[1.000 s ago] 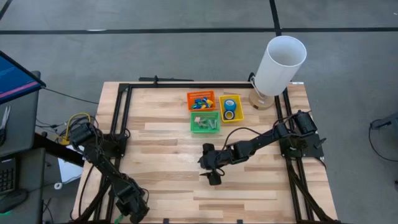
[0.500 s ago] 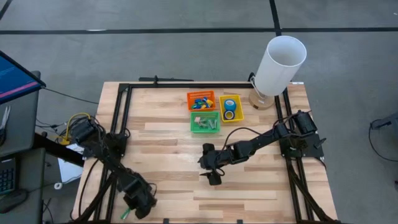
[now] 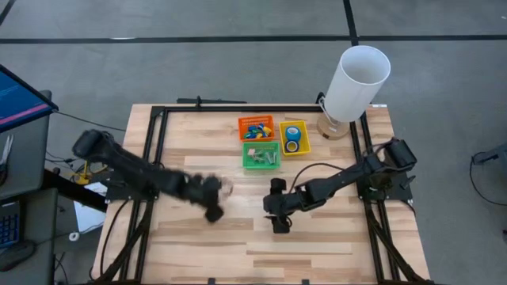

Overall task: Pick and place Stapler, Stapler remover, tape
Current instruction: Put the green stapler into the orange bin

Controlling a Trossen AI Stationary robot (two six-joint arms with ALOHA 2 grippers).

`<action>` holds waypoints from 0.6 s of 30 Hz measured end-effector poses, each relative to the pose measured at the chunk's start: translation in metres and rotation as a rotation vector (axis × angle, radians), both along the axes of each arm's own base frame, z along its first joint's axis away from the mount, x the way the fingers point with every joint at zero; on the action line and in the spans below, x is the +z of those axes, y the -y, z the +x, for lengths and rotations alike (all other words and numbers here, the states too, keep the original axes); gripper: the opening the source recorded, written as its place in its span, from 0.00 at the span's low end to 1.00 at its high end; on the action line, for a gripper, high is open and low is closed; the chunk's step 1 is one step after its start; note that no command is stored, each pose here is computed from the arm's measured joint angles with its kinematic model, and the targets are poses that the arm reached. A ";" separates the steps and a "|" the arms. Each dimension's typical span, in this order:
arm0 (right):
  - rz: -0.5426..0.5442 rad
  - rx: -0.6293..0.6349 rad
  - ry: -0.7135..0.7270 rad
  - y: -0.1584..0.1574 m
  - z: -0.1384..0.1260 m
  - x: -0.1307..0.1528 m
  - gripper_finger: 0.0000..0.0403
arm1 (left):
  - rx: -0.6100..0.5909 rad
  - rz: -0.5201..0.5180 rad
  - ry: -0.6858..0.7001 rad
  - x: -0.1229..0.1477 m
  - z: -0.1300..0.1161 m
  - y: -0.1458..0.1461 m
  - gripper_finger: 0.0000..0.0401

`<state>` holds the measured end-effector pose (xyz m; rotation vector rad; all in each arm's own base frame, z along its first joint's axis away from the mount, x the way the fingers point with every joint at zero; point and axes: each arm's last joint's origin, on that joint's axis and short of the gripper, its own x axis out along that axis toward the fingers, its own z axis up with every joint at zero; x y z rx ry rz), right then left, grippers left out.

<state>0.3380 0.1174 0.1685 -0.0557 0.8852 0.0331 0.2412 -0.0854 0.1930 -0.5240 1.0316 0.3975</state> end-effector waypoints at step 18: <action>-0.098 -0.136 0.055 0.013 -0.033 0.056 0.70 | 0.051 0.491 0.648 0.082 0.018 -0.201 0.00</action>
